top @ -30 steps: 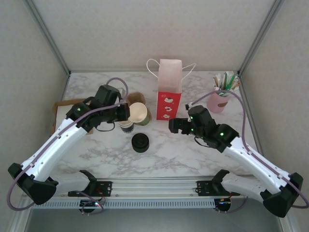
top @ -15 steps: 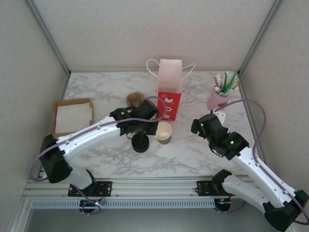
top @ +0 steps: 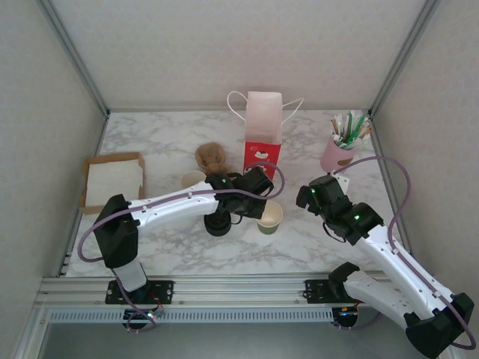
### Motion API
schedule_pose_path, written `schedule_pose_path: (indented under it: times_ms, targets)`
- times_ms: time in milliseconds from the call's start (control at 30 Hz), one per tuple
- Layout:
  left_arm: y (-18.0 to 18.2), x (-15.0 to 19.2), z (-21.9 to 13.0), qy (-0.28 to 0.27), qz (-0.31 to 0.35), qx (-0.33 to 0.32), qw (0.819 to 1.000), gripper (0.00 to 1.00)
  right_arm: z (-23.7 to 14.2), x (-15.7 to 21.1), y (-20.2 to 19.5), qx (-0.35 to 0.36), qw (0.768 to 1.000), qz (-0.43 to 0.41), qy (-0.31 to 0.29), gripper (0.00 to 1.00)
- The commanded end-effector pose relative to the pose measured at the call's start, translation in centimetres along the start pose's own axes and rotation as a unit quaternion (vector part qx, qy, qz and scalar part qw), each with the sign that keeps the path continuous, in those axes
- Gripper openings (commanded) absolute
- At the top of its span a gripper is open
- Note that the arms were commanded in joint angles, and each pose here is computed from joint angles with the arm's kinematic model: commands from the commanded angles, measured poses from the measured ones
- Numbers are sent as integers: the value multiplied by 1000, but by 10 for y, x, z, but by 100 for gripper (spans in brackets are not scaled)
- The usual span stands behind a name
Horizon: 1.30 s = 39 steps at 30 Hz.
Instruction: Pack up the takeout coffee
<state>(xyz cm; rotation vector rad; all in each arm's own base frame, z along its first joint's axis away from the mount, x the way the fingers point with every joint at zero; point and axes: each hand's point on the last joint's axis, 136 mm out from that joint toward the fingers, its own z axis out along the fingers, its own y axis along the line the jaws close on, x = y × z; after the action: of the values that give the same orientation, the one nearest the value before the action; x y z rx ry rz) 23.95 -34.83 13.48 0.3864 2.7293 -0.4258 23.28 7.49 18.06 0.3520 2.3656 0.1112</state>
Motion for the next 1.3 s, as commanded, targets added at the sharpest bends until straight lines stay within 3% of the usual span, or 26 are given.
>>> schedule_pose_path:
  times_ms: [0,133,500,600,767,1033,1267]
  targets:
    - [-9,-4,4,-6,-7,6,1000,0,6,8,-4,7,1000,6,13,99]
    - [-13,-2,8,-2,-6,9,1000,6,6,10,-5,7,1000,6,17,99]
    - [-20,-11,-8,-24,-8,28,999,41,-1,7,-7,4,1000,9,16,99]
    - [-20,-20,-26,-52,-13,38,998,59,-5,4,-6,-3,1000,4,10,99]
    - [-11,-35,-67,-113,-30,72,991,99,-16,-8,0,-26,999,-30,-11,99]
    - [42,-45,-132,-230,-102,95,963,100,-36,-11,46,-135,986,-98,24,99]
    - [115,-22,-155,-290,-199,71,933,100,-33,2,100,-201,963,-157,82,99]
